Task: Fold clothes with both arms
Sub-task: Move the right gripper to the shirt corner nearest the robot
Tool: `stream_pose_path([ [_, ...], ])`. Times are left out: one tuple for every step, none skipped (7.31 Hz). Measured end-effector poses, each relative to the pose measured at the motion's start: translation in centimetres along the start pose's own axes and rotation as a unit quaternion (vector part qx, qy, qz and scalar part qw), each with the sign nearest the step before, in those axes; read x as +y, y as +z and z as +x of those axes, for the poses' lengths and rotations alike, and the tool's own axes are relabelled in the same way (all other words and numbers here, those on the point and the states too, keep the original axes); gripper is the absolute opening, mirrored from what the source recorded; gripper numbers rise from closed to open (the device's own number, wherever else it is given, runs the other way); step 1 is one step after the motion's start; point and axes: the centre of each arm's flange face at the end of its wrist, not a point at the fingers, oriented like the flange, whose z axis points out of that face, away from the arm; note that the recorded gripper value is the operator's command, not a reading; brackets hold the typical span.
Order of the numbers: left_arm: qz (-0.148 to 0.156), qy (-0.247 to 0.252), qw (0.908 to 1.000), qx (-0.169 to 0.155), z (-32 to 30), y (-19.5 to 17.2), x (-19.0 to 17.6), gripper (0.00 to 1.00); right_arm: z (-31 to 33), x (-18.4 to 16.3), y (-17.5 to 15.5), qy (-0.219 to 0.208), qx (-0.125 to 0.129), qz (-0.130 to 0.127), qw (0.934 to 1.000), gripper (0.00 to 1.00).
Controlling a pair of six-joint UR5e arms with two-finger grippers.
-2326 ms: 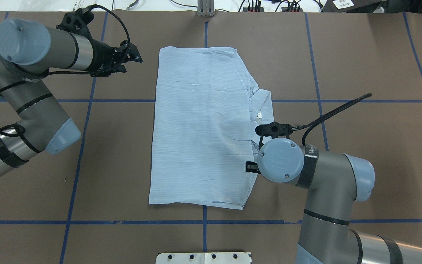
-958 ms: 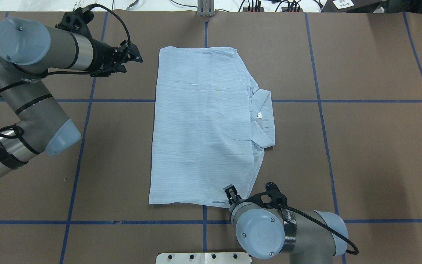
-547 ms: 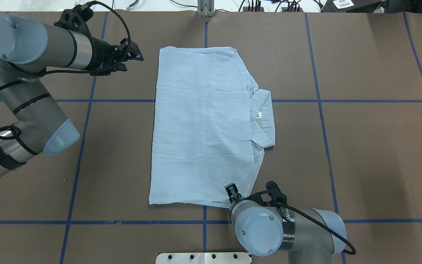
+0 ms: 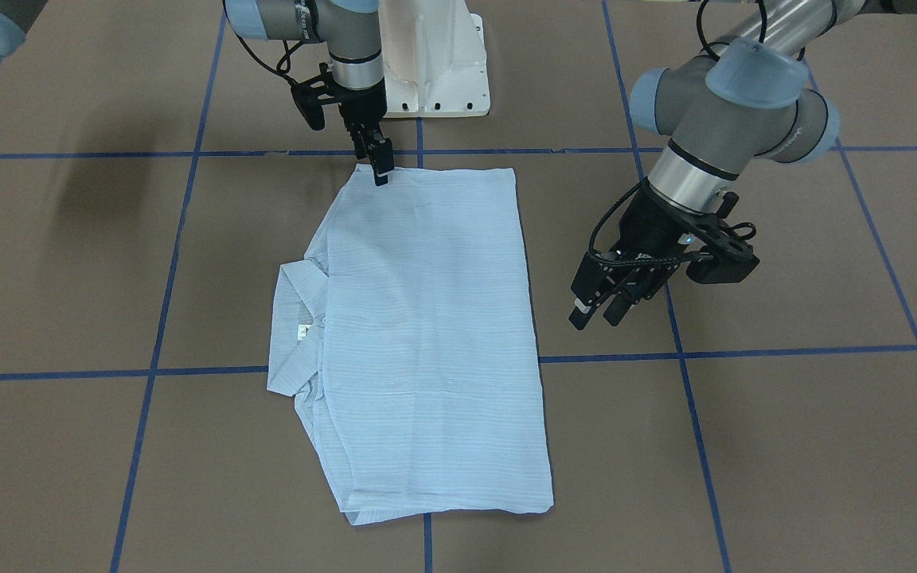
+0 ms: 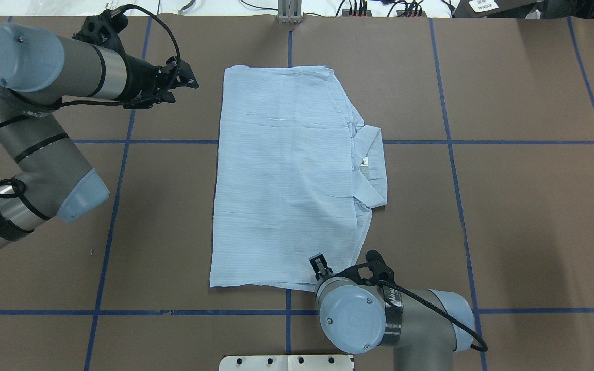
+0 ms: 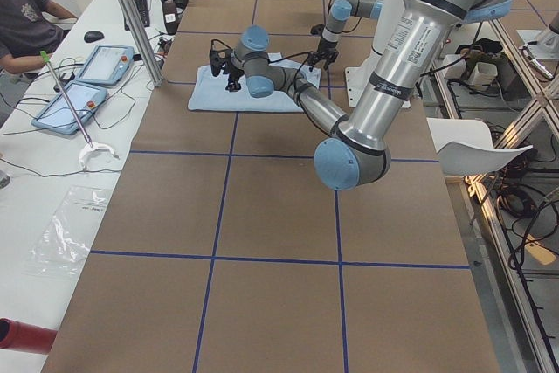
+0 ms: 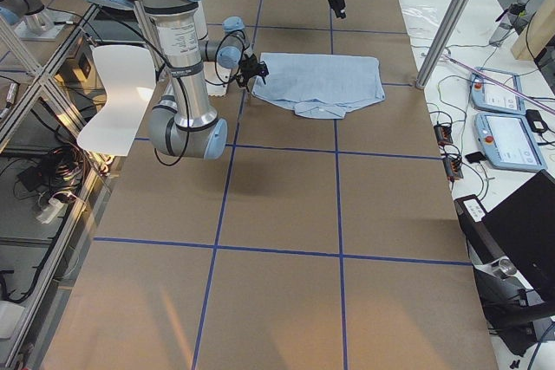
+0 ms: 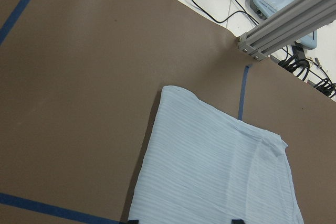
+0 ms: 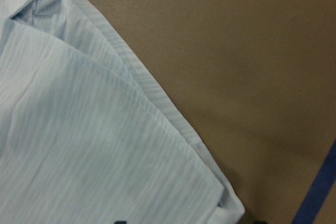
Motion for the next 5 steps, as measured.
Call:
stream_pose_path([
  [0.0, 0.0, 1.0, 0.0, -0.06, 0.0, 0.01, 0.66, 0.0, 0.05, 0.23, -0.003, 0.002, 0.002, 1.0, 0.84],
  [0.0, 0.0, 1.0, 0.0, -0.07, 0.01, 0.05, 0.66, 0.06, 0.04, 0.36, -0.006, 0.005, 0.004, 1.0, 0.64],
  [0.0, 0.0, 1.0, -0.001, -0.09, 0.02, 0.06, 0.66, 0.07, 0.07, 0.38, -0.007, 0.006, 0.005, 0.9999, 0.3],
  [0.0, 0.0, 1.0, -0.001, -0.09, 0.01, 0.04, 0.66, 0.0, 0.03, 0.38, -0.006, 0.006, 0.005, 0.9999, 0.06],
  [0.0, 0.0, 1.0, 0.0, -0.06, -0.05, 0.03, 0.65, -0.07, 0.0, 0.4, -0.006, 0.006, 0.006, 1.0, 0.0],
])
